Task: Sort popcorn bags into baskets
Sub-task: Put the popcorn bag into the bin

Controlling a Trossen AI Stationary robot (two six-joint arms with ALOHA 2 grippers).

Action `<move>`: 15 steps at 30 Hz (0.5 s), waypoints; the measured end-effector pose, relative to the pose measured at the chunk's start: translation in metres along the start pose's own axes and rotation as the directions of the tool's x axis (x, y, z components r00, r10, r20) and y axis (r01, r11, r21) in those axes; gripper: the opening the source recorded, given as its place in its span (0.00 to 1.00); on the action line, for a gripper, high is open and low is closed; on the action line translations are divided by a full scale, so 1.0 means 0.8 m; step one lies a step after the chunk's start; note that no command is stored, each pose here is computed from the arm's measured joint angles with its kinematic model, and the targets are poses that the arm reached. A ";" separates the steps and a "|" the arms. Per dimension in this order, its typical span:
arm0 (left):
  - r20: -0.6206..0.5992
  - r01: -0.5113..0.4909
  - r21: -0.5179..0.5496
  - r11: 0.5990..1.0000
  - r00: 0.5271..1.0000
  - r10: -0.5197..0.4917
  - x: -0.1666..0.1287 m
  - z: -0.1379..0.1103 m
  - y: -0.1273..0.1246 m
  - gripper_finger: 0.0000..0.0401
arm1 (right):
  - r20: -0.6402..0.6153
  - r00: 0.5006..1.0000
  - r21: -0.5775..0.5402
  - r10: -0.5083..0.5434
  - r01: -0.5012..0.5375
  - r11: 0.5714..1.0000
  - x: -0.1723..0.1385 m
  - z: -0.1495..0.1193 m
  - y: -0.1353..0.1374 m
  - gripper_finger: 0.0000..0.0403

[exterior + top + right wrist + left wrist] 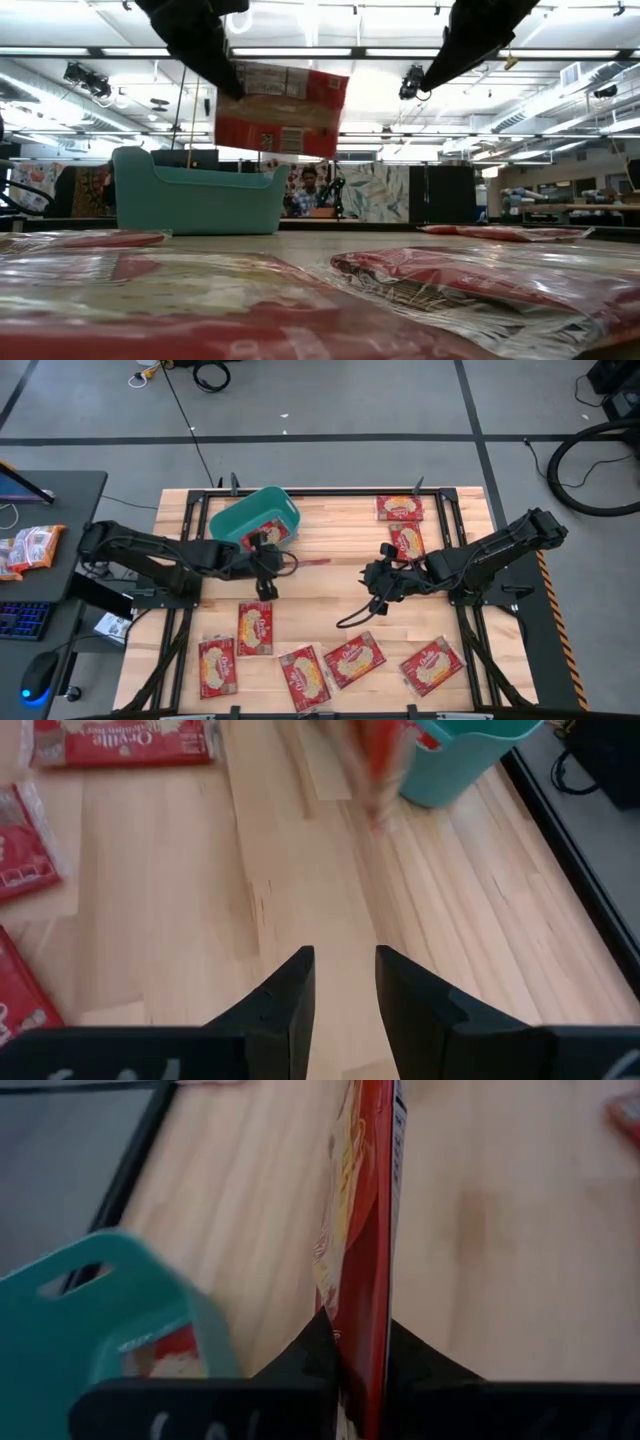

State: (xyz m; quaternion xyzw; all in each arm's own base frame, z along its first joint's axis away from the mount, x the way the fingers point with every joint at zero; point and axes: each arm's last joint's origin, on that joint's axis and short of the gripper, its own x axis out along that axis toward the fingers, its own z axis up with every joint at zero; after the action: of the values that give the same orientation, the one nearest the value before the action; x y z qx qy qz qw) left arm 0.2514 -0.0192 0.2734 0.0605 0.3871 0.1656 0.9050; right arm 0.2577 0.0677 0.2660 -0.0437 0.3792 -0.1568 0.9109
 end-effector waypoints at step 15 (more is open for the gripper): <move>-0.143 -0.351 -0.091 0.932 0.931 0.337 -0.025 -0.034 0.059 0.07 | 0.010 1.000 0.004 0.001 -0.001 1.000 0.003 -0.002 0.001 0.28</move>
State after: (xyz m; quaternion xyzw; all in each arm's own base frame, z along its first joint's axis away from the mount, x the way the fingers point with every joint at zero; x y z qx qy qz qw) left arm 0.2067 0.0174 0.2792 0.0649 0.4163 0.3471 0.8379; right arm 0.2583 0.0678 0.2633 -0.0425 0.3742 -0.1568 0.9130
